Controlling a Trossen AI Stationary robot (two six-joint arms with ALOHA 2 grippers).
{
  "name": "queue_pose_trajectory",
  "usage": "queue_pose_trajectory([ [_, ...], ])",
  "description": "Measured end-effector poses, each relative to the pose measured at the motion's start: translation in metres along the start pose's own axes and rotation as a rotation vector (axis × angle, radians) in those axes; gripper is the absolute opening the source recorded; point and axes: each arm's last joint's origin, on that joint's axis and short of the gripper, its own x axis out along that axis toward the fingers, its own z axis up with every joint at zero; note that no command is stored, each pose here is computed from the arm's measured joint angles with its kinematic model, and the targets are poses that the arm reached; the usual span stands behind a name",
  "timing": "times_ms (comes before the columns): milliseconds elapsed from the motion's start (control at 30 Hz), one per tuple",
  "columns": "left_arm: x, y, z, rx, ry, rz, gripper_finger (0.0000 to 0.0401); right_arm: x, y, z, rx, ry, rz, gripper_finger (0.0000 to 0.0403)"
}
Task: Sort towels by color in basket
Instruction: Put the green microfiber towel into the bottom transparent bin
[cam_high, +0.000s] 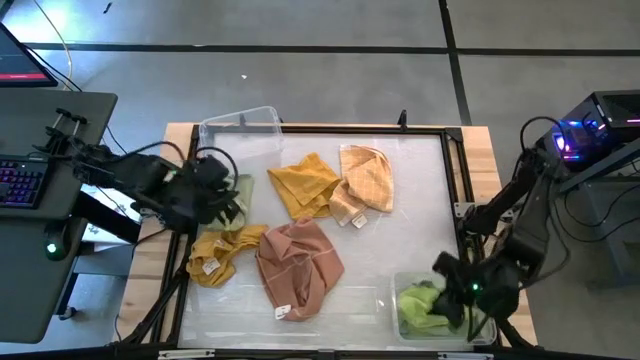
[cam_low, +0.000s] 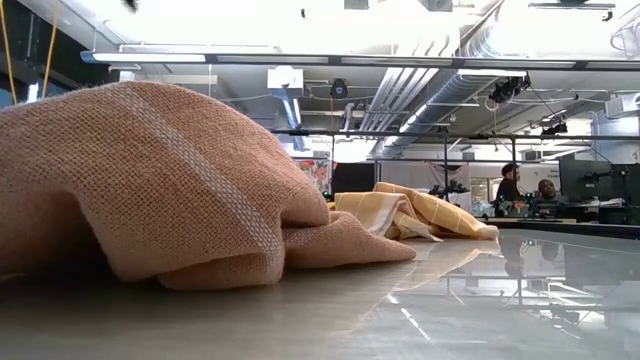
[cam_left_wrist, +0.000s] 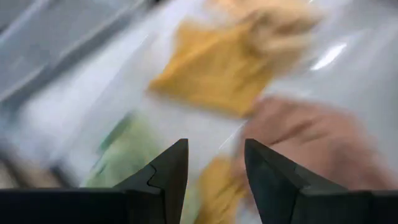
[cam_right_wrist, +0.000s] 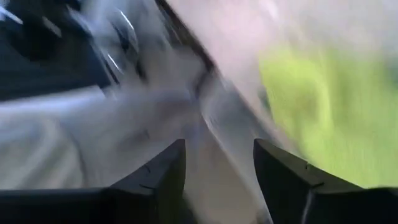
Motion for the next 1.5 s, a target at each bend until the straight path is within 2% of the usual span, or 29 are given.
queue_pose_trajectory([
  [167,0.051,0.005,-0.02,-0.115,0.231,0.079,0.0151,-0.007,0.011,0.028,-0.165,-0.416,0.054,0.0183],
  [300,0.1,0.012,-0.045,-0.145,0.377,0.192,0.0167,-0.001,0.02,0.047,-0.249,-0.595,0.048,0.0183],
  [467,0.153,0.031,-0.072,-0.205,0.474,0.304,0.0187,0.003,0.029,0.069,-0.318,-0.643,0.058,0.0183],
  [633,0.194,0.042,-0.099,-0.258,0.614,0.228,0.0182,0.004,0.036,0.078,-0.336,-0.653,0.111,0.0183],
  [767,0.213,0.045,-0.112,-0.261,0.627,0.235,0.0139,0.004,0.038,0.082,-0.348,-0.665,0.113,0.0183],
  [900,0.222,0.042,-0.113,-0.171,0.635,0.202,0.0056,0.004,0.037,0.085,-0.338,-0.675,0.109,0.0183],
  [967,0.22,0.038,-0.108,-0.117,0.627,0.184,0.0017,0.007,0.037,0.088,-0.341,-0.679,0.097,0.0183],
  [1067,0.205,0.024,-0.087,-0.07,0.523,0.156,0.0012,0.018,0.038,0.093,-0.358,-0.696,0.058,0.0183],
  [1167,0.179,0.007,-0.061,0.032,0.428,0.1,0.0004,0.032,0.044,0.106,-0.449,-0.769,0.016,0.0183],
  [1367,0.098,-0.033,-0.001,0.286,0.132,-0.137,0.0002,0.047,0.056,0.147,-0.499,-0.901,0.065,0.019],
  [1500,0.038,-0.049,0.029,0.477,-0.099,-0.306,0.0001,0.051,0.058,0.176,-0.553,-0.976,0.095,0.0222],
])
